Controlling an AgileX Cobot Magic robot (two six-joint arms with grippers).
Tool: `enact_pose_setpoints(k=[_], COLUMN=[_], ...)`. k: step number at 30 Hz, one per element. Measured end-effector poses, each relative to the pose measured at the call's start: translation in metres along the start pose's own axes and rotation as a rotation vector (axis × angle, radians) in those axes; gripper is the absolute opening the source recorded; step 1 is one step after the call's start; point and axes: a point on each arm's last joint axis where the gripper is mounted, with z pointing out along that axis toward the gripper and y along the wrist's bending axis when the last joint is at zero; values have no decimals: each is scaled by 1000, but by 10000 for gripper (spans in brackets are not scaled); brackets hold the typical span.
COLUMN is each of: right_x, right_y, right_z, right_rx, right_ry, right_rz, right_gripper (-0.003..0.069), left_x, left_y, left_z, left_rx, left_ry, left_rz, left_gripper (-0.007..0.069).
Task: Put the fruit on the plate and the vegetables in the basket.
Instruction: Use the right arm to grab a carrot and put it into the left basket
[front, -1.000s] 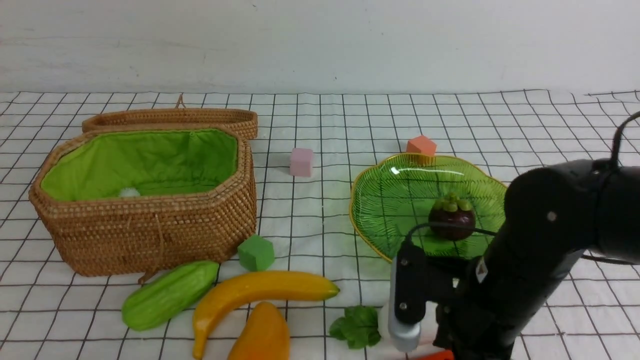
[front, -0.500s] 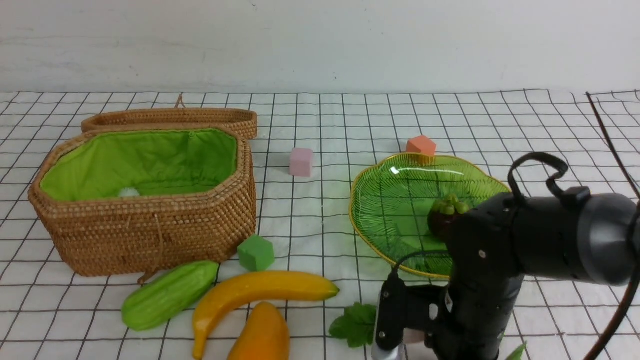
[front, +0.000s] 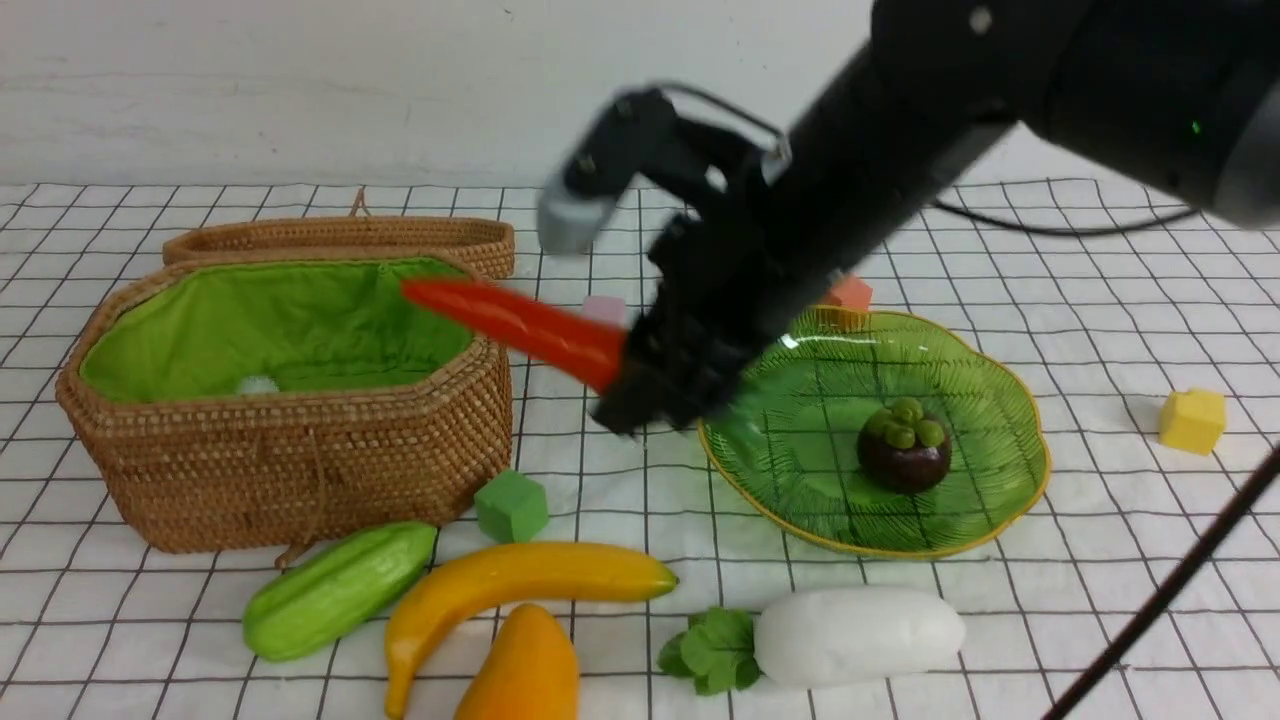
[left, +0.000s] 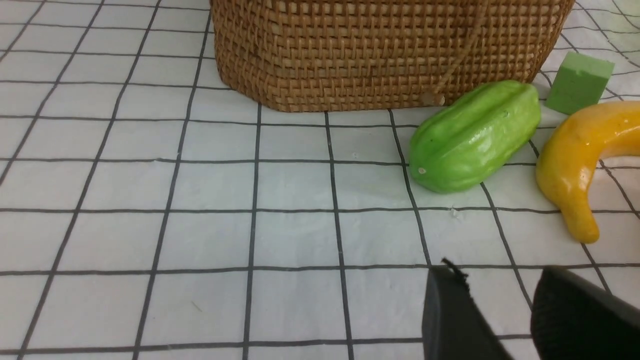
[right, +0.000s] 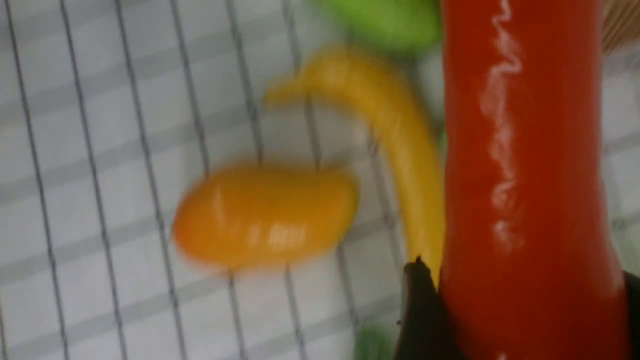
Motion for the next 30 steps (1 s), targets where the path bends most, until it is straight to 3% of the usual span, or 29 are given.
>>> enact_pose_setpoints(k=[4, 7, 11, 16, 18, 20, 23, 26, 30], right_x=[-43, -49, -41, -29, -29, -30, -34, -38, -47], right_y=[-29, -49, -68, -65, -63, -63, -62, -56, -39], right_z=[32, 71, 120, 163, 166, 165, 159, 145, 87], right_rx=[33, 70, 117, 98, 92, 89, 90, 60, 8], right_ry=[-326, -443, -481, -445, -438, -440, -441, -405, -254], right_rz=[119, 205, 256, 260, 257, 252, 238, 196, 36], right_gripper=[399, 399, 399, 412, 445, 578, 662, 676, 643], left_x=[0, 0, 0, 0, 0, 0, 0, 0, 0], left_y=[0, 0, 0, 0, 0, 0, 0, 0, 0], left_z=[0, 0, 0, 0, 0, 0, 0, 0, 0], left_rx=[0, 0, 0, 0, 0, 0, 0, 0, 0], left_ry=[0, 0, 0, 0, 0, 0, 0, 0, 0], left_rz=[0, 0, 0, 0, 0, 0, 0, 0, 0], left_gripper=[239, 239, 239, 239, 239, 239, 239, 239, 239])
